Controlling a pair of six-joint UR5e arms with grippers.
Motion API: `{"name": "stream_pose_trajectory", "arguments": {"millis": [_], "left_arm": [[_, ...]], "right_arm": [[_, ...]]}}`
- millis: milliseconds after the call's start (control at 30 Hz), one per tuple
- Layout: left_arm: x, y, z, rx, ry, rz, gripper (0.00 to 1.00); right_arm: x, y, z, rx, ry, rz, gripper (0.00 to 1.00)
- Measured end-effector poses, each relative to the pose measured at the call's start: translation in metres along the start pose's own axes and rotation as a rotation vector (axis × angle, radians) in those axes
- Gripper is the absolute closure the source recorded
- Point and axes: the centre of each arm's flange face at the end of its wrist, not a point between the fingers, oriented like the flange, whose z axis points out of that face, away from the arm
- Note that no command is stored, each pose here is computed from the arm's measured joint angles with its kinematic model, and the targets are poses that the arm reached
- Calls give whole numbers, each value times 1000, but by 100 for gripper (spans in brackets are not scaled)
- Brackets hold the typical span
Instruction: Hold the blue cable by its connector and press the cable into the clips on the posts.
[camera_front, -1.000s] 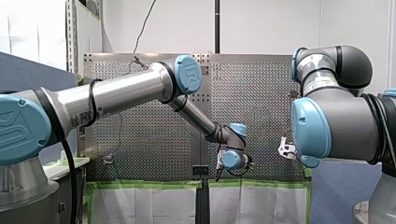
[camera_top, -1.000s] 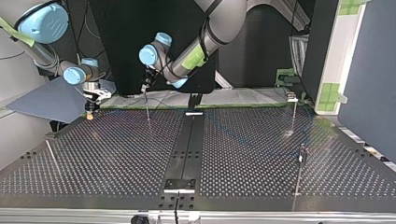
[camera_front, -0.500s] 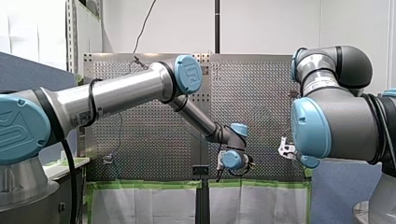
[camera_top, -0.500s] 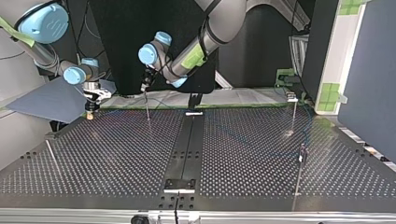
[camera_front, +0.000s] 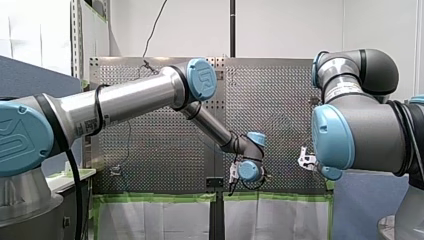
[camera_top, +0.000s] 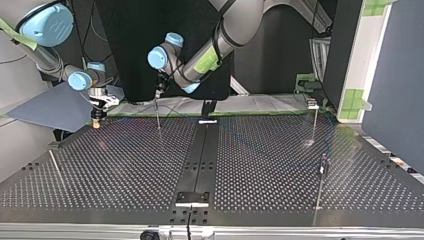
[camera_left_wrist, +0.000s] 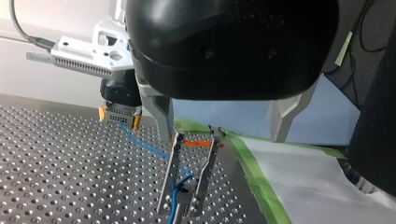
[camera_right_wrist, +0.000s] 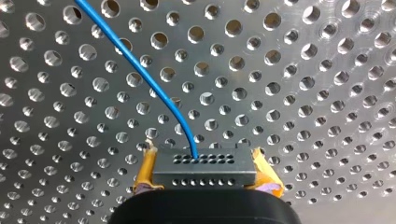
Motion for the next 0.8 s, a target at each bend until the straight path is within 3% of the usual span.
{"name": "stream_pose_trajectory", "arguments": {"millis": [800], "left_arm": [[1, -2, -3, -10, 4, 1, 0]], "right_arm": [[-1, 0, -1, 0, -4, 2, 100]]}}
